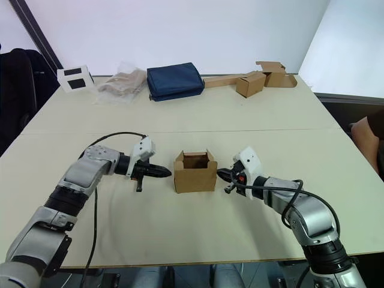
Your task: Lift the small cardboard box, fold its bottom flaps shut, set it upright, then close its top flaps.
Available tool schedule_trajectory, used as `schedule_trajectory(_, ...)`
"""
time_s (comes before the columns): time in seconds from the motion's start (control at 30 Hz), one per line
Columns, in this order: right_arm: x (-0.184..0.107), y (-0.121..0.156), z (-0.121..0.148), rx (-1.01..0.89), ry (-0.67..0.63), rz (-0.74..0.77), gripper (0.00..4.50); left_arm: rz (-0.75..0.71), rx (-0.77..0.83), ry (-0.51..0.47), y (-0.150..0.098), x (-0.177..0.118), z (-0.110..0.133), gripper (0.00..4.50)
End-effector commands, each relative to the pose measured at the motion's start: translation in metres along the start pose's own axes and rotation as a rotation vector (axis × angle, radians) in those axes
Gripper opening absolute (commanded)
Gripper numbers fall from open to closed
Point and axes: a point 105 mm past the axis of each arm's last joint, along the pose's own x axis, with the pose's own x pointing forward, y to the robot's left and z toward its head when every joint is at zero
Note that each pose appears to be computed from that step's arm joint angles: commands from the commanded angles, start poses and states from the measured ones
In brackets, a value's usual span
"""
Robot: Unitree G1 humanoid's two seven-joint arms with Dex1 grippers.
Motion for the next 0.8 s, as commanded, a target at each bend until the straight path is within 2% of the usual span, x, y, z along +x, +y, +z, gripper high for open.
schedule_trajectory(0.03,-0.006,-0.007,0.037,-0.049,-0.167,-0.010,0.00,0.029,0.038,-0.149,0.006,-0.019,0.044,0.09)
schedule_trajectory(0.17,-0.001,-0.003,0.051,-0.018,-0.255,0.037,0.00,0.016,0.014,-0.219,0.004,-0.022,0.058,0.09)
schedule_trajectory(0.3,0.008,-0.003,0.049,0.017,-0.268,0.071,0.00,-0.008,0.000,-0.208,-0.001,-0.015,0.053,0.09)
schedule_trajectory(0.4,0.015,0.002,0.036,0.037,-0.235,0.114,0.00,-0.058,-0.025,-0.193,-0.010,-0.004,0.045,0.09)
schedule_trajectory(0.53,0.021,0.014,0.015,0.048,-0.179,0.171,0.00,-0.100,-0.052,-0.126,-0.021,0.013,0.025,0.09)
schedule_trajectory(0.8,0.025,0.019,0.002,0.002,-0.146,0.161,0.00,-0.072,-0.056,-0.087,-0.021,0.020,0.011,0.09)
